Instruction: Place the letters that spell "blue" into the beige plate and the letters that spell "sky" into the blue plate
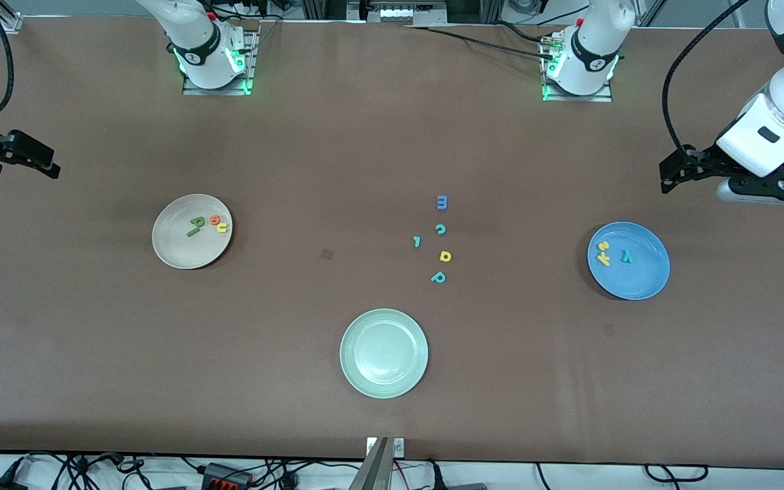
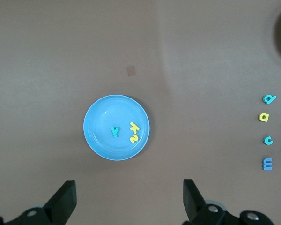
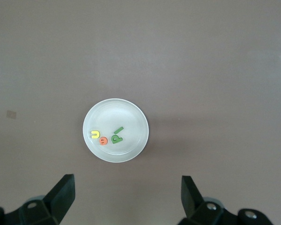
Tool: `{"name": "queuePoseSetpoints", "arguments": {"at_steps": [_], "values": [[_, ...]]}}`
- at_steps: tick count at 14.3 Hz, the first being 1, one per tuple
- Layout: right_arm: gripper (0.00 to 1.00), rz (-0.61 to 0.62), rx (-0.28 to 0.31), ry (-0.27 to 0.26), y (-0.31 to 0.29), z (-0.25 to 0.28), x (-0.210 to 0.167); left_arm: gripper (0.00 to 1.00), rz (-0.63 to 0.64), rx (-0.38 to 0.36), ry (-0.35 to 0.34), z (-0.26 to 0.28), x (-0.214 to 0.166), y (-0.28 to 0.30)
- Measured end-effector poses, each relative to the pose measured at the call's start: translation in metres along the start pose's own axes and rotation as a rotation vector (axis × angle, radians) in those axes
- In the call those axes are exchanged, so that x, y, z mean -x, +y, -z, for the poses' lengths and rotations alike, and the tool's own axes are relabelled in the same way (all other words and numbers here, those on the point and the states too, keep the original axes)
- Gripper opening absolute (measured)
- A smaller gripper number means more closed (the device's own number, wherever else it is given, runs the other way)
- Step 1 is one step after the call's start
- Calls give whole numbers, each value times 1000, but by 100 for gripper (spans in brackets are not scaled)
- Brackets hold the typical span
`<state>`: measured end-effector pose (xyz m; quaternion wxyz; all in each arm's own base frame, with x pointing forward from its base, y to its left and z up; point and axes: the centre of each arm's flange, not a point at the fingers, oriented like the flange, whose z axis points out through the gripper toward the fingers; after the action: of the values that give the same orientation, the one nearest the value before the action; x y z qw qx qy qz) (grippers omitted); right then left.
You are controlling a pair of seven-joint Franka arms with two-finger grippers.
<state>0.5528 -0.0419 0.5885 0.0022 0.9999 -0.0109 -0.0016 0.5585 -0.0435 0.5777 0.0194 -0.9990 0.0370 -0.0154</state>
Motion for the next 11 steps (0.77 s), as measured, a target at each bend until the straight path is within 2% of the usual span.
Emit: {"name": "queuePoseSetpoints", "arguments": {"at_steps": [11], "values": [[100, 4, 0, 19, -2, 11, 5, 100, 0, 0, 0, 1, 0, 0]]}}
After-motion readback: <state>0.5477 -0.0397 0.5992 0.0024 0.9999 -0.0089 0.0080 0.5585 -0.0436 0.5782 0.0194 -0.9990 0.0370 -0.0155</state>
